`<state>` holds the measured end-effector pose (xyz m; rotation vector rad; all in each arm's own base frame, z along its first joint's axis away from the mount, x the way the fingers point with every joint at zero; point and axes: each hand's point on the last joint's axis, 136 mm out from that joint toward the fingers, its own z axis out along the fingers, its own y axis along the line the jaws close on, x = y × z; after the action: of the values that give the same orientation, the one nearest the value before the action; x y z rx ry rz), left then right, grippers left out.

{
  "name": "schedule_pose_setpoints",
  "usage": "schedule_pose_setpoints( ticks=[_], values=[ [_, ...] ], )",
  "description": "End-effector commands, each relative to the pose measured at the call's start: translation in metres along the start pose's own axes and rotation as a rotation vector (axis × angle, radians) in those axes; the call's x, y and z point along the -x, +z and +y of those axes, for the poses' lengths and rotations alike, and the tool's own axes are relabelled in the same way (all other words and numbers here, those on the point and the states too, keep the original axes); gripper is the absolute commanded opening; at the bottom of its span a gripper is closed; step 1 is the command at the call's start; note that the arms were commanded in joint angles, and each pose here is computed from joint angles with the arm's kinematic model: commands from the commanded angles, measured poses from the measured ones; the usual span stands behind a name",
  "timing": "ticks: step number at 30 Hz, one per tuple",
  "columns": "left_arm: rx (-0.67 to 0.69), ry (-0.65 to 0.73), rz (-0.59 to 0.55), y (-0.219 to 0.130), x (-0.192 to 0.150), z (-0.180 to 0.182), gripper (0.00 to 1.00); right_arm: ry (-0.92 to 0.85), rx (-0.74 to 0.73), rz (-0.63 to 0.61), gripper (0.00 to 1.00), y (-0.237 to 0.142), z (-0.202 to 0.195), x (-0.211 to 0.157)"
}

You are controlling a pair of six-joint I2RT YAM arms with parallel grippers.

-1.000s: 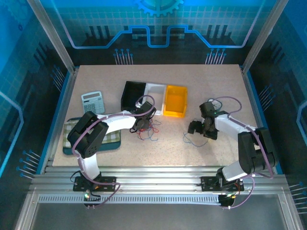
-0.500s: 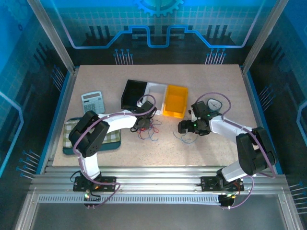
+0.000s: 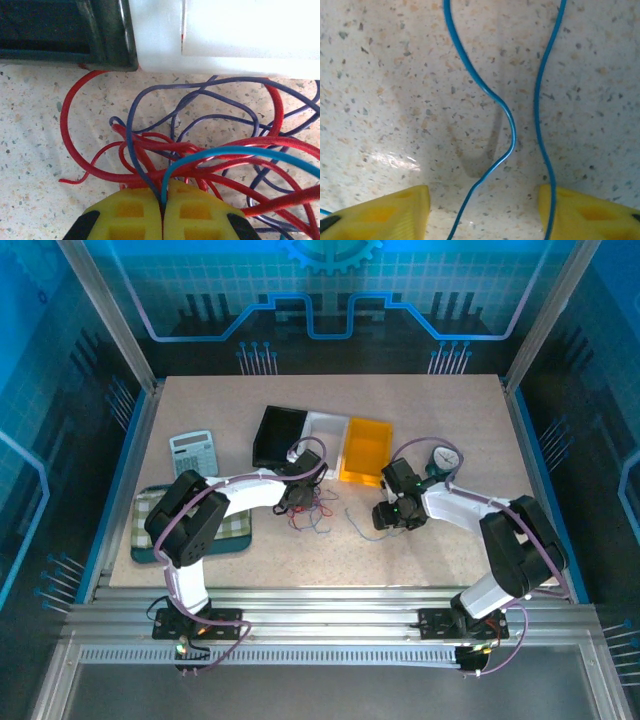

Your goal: Untangle the cables

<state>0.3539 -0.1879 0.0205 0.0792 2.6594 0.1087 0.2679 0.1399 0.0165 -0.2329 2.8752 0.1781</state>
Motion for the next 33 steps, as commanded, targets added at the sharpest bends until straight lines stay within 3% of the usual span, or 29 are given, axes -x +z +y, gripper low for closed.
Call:
schedule_pose_setpoints(
  ticks=[1,6,8,16,24,30,33],
  values=[
    [-0.036,0.029,0.066,0.012,-0.018,-0.011,0.00,-0.009,-0.012,0.009,0.43,0.000,0.003,-0.002],
    [-0.044,0.017,0.064,0.012,-0.019,-0.012,0.00,0.009,-0.032,-0.044,0.07,-0.007,-0.005,0.006],
    [-0.050,0.014,0.063,0.011,-0.020,-0.012,0.00,0.042,-0.050,-0.071,0.00,-0.013,-0.013,0.011],
    [-0.059,0.012,0.043,0.009,-0.017,-0.012,0.00,0.179,-0.114,-0.295,0.00,-0.067,-0.050,0.052],
    [-0.061,0.009,0.032,0.009,-0.014,-0.013,0.00,0.101,0.031,-0.572,0.00,-0.144,-0.017,0.161],
    [-0.050,0.007,0.029,0.007,-0.015,-0.010,0.00,0.091,0.045,-0.690,0.00,-0.160,-0.005,0.233],
    [-0.044,0.005,0.022,0.003,-0.015,-0.006,0.00,0.087,0.033,-0.703,0.00,-0.151,-0.004,0.256]
  ],
)
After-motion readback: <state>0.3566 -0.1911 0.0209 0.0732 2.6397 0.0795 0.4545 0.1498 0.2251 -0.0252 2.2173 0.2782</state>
